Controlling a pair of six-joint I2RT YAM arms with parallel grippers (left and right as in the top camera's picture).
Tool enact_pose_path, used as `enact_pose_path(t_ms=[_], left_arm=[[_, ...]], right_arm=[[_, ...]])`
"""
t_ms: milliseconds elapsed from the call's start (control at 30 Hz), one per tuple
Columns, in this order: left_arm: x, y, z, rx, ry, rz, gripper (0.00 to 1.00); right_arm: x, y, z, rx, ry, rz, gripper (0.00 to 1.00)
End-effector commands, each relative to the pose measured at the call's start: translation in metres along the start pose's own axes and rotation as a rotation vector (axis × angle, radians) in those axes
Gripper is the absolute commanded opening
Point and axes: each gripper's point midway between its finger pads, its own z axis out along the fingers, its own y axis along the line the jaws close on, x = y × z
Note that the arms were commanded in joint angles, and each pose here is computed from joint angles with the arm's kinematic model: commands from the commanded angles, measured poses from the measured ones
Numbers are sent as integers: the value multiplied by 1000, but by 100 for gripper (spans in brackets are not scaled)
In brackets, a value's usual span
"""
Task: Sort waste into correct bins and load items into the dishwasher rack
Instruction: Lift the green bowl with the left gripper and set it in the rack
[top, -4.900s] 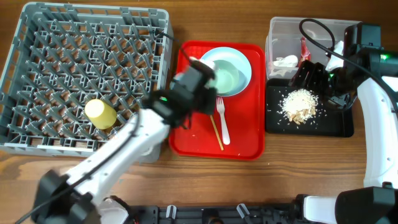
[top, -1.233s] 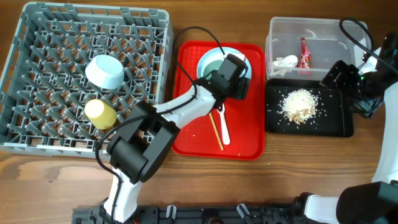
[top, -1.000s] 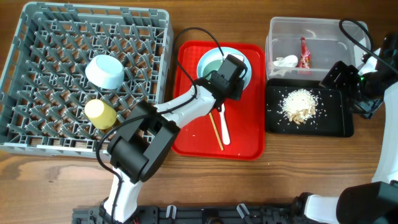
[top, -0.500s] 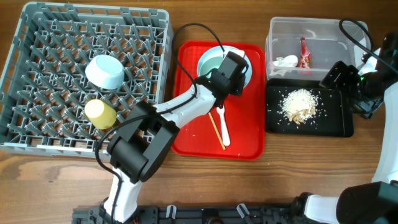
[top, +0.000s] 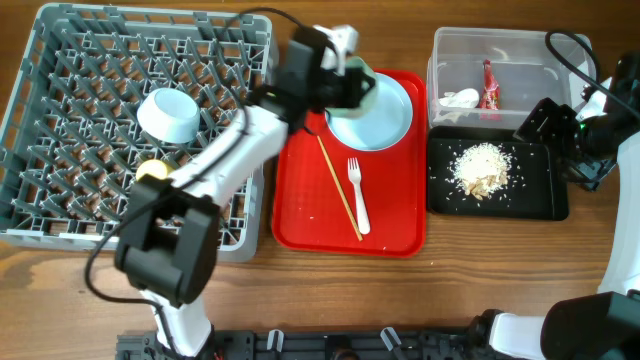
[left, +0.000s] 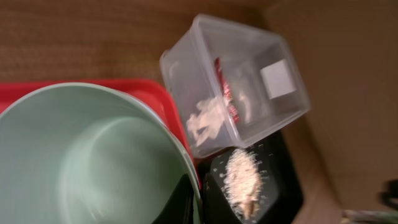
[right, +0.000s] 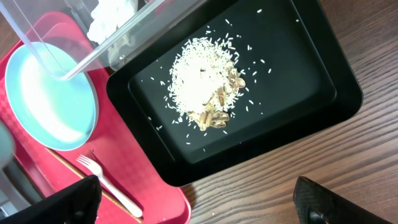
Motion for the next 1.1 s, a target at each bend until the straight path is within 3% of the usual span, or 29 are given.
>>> enact_pose_path(t_ms=[0, 333, 600, 767, 1067], left_arm=[[-51, -18, -71, 217, -50, -32, 4], [-106, 79, -172, 194, -205, -130, 4], [-102, 154, -188, 168, -219, -255, 4], [-91, 159, -185, 284, -167, -262, 4], [-90, 169, -179, 268, -173, -263, 4]], right_arm=[[-2, 2, -7, -8, -27, -26, 100], [-2, 2, -7, -8, -27, -50, 100], [-5, 3, -7, -11, -39, -53, 100], [-7, 3, -7, -13, -45, -53, 100], [-7, 3, -7, -13, -45, -53, 100]])
